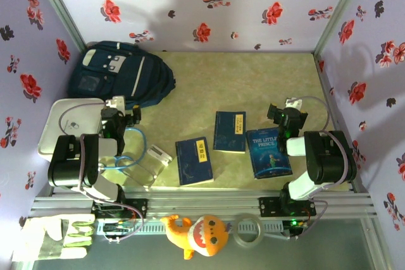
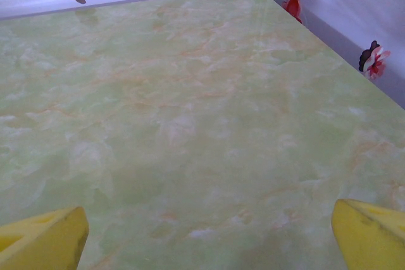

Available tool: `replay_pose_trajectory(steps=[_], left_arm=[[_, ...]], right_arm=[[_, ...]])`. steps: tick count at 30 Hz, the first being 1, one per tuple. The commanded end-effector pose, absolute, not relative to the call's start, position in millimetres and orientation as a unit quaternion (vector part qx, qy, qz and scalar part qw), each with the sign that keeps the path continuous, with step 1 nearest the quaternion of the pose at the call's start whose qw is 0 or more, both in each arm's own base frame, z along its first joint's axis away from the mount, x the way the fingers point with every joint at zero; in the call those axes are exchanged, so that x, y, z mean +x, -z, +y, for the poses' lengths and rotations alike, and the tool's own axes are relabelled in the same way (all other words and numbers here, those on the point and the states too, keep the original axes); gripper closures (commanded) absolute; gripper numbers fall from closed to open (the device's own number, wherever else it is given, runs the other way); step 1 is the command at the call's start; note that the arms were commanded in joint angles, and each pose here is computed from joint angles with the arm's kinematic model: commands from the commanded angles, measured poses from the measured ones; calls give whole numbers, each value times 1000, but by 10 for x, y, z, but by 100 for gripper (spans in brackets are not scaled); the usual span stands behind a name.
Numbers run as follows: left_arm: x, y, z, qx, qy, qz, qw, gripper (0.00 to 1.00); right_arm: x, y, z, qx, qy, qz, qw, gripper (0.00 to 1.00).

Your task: Pack books, pencil case, and school supplies into a backpack

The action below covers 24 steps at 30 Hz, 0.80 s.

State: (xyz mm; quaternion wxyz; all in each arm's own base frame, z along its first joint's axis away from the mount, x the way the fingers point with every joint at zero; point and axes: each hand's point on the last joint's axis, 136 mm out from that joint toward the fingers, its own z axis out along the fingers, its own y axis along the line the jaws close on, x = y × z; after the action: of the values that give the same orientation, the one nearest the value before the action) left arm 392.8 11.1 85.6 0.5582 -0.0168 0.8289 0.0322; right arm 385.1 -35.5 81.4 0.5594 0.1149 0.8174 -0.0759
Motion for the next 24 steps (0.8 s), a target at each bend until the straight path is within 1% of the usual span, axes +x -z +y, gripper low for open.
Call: replay_pose_trajectory(steps=[1, 4, 7, 9, 14, 17, 20, 24], left_arm=[[3982, -943, 175, -21, -47, 819, 572, 0], [3950, -968, 128, -11, -47, 813, 581, 0], [3893, -1106, 73, 1, -56, 802, 595, 0], [3882, -1222, 47, 5, -70, 804, 591, 0], [3922, -1515, -152, 35, -108, 805, 582, 0], [3983, -1751, -296, 12, -75, 808, 584, 0], [4102, -1963, -447, -27, -30, 816, 576, 0], [4322, -1985, -700, -54, 31, 846, 530, 0]], right_arm=[[3887, -884, -373, 126, 69, 809, 570, 1], [3878, -932, -401, 133, 74, 802, 578, 1], [3846, -1012, -388, 130, 73, 804, 576, 1], [3837, -1101, -362, 124, 82, 800, 581, 1], [3835, -1312, -289, 111, 119, 812, 561, 1], [3818, -1450, -222, 121, 107, 818, 553, 1], [3798, -1600, -184, 170, 66, 827, 532, 1], [3837, -1669, -2, 215, -11, 845, 489, 1]])
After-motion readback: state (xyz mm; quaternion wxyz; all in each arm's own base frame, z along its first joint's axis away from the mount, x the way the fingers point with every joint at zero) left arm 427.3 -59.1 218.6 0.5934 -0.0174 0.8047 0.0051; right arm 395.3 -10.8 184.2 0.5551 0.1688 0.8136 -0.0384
